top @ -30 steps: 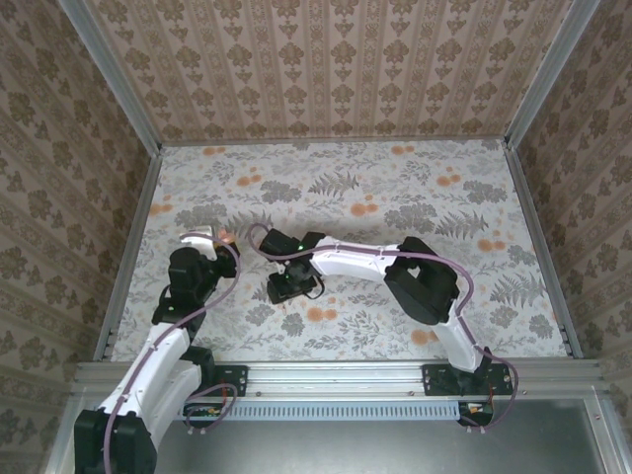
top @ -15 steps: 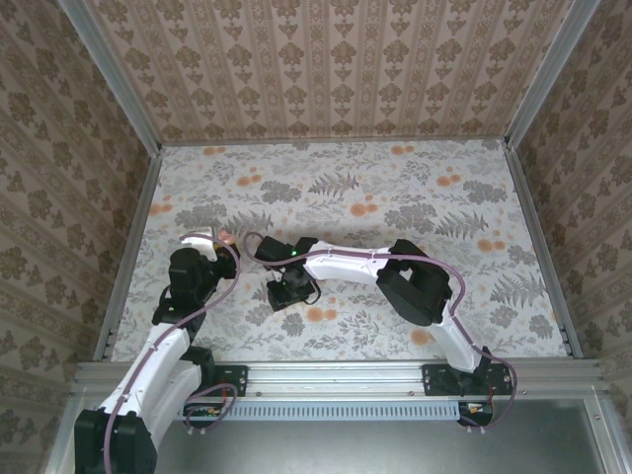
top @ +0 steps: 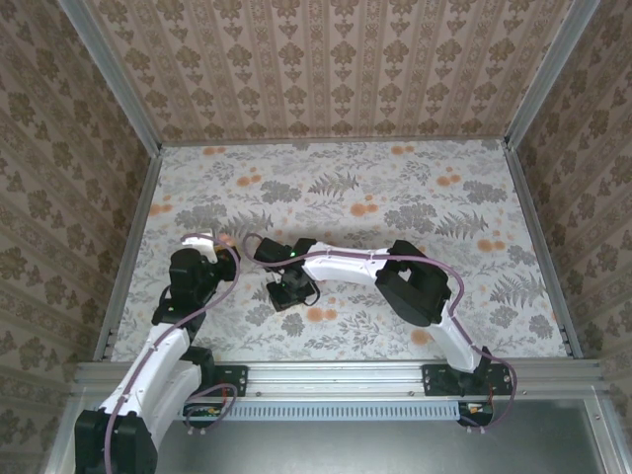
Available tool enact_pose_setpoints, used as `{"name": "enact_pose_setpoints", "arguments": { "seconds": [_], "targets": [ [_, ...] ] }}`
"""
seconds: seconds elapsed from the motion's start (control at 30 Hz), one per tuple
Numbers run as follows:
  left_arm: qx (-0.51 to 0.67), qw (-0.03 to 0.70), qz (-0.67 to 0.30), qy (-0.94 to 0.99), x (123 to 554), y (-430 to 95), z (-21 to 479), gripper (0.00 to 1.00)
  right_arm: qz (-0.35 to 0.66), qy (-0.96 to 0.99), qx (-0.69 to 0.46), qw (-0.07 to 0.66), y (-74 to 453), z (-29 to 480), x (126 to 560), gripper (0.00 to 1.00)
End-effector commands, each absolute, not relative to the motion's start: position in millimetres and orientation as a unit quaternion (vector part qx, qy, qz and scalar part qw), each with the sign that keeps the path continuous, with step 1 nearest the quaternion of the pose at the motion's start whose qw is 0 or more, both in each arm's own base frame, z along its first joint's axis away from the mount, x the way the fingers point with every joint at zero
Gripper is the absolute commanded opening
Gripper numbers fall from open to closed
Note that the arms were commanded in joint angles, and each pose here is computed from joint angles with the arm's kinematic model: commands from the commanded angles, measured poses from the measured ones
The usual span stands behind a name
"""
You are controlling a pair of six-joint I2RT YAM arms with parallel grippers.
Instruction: Insert the wireless bluetooth earbuds into the charging case
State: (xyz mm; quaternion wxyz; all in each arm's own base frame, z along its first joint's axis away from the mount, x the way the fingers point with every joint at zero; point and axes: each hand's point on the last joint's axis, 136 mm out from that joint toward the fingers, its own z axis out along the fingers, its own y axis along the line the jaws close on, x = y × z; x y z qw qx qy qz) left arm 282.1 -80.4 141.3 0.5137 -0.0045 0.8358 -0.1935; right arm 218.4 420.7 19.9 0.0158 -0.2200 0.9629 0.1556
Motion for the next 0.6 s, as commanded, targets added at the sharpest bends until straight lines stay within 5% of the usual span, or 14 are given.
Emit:
{"name": "enact_pose_setpoints", "arguments": {
  "seconds": [0.0,0.57],
  "targets": [
    [-0.005,0.517,-0.199,0.833,282,-80,145,0.17,0.161,0.964,-0.208,0.029,419,29,217,0.20],
    [0.093,0.512,-0.297,0.801,287,-140,147,0.16,0.233,0.920,-0.220,0.227,381,92,260,0.17]
  ]
}}
